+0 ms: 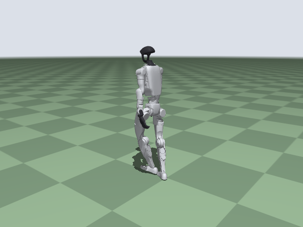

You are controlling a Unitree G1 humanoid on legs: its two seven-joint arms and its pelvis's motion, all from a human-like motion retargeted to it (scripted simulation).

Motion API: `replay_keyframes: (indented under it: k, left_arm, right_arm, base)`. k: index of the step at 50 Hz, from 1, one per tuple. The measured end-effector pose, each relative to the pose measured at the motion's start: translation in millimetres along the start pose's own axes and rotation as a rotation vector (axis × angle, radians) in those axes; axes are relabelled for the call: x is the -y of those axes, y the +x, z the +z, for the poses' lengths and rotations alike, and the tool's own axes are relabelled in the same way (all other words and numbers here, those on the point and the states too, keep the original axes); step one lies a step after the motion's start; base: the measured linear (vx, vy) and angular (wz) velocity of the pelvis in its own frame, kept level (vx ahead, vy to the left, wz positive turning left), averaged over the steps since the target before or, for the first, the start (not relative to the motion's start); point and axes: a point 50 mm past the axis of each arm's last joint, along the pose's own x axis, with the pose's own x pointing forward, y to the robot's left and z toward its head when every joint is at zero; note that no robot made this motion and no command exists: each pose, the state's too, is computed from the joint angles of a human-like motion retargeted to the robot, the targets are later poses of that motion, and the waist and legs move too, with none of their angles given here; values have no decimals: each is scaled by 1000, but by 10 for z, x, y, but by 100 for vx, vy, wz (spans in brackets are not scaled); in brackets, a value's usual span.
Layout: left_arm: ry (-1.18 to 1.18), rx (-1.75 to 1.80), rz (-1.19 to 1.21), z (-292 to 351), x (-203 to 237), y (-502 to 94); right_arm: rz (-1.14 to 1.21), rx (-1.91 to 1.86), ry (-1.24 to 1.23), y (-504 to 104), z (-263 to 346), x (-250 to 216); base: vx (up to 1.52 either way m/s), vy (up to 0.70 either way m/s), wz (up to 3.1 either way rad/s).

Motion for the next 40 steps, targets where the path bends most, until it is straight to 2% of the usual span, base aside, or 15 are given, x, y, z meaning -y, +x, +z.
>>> replay_keyframes:
  k: [5, 10, 17, 22, 31, 40]
  left_arm:
    - [192, 94, 195, 323, -531, -219]
    - [255, 230, 410, 833, -909, -547]
    - [249, 474, 499, 1433, -1109, -985]
    - [331, 503, 560, 1622, -1190, -1177]
    - [381, 390, 464, 1347, -949, -831]
    - [203, 230, 215, 333, -389, -179]
  right_arm:
    - [-252, -35, 21, 31, -286, -43]
    - [-108, -199, 1, 30, -663, -151]
    - [65, -293, 165, -2, -966, -336]
    - [137, -333, 224, -25, -1106, -448]
    - [209, -381, 204, -59, -1258, -525]
    - [116, -279, 302, -8, -980, -288]
  base:
    - [27, -5, 12]
    - [19, -2, 25]
    - [17, -4, 48]
    - [25, -8, 31]
    - [48, -11, -30]
    - [44, -8, -66]
